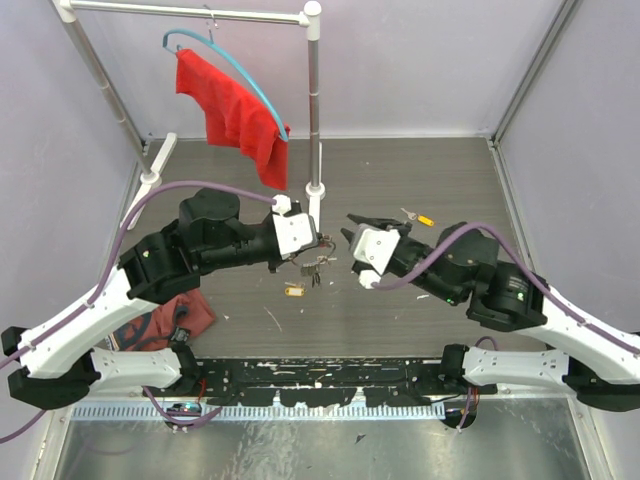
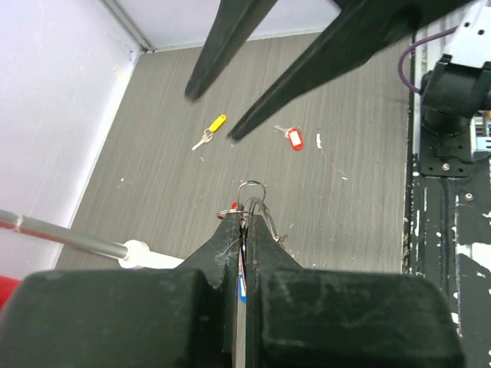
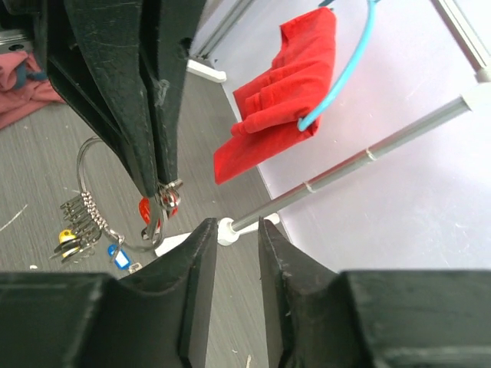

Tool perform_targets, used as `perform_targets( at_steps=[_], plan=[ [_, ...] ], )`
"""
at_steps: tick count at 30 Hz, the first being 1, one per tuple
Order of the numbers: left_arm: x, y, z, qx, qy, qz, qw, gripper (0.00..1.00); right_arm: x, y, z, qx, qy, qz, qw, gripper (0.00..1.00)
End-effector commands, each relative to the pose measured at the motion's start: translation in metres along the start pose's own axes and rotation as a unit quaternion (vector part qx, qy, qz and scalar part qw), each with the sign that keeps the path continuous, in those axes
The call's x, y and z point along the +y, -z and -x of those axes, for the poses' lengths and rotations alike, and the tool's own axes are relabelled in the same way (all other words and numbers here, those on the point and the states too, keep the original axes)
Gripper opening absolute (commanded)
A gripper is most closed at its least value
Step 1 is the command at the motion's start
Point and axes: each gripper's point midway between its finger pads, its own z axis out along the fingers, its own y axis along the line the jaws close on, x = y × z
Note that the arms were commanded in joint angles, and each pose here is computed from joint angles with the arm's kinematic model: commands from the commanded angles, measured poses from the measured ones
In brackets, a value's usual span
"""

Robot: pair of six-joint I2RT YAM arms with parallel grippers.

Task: Put the keys on the keyring

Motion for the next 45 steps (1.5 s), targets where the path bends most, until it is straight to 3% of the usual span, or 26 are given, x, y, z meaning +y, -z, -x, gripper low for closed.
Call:
perform_targets(
  at_steps=[1,6,11,16,18,21,22,25,33,45],
  plan=[
    [0.019,0.009,0.015,-0.028,0.007,0.059,0.998,0.0,-0.03,0.023,0.016,-0.033,-0.049,-0.061,0.996,0.36],
    [0.033,0.009,0.01,-0.024,0.024,0.102,0.994,0.0,-0.025,0.026,0.013,-0.043,-0.16,-0.079,0.983,0.43],
    [0.045,0.013,0.009,-0.029,0.043,0.145,0.988,0.0,-0.028,0.012,-0.004,0.011,-0.338,-0.145,0.93,0.45],
    [0.056,0.018,0.002,-0.019,0.06,0.185,0.981,0.0,-0.031,0.001,-0.011,0.052,-0.415,-0.174,0.892,0.45],
    [0.059,0.017,-0.004,-0.01,0.067,0.196,0.978,0.0,-0.04,-0.004,-0.025,0.054,-0.455,-0.184,0.869,0.45],
    [0.058,0.012,-0.016,0.009,0.078,0.199,0.977,0.0,-0.062,-0.009,-0.086,0.082,-0.549,-0.181,0.812,0.47],
    [0.056,0.01,-0.019,0.013,0.082,0.199,0.977,0.0,-0.063,-0.01,-0.101,0.078,-0.583,-0.166,0.792,0.48],
    [0.054,0.006,-0.029,0.023,0.091,0.201,0.975,0.0,-0.055,-0.013,-0.109,0.037,-0.642,-0.088,0.761,0.51],
    [0.052,-0.008,-0.041,0.029,0.108,0.203,0.973,0.0,-0.048,-0.01,-0.073,-0.018,-0.634,0.0,0.773,0.58],
    [0.05,-0.039,-0.028,0.015,0.11,0.169,0.979,0.0,-0.033,-0.004,-0.058,-0.033,-0.655,0.05,0.753,0.54]
  ],
)
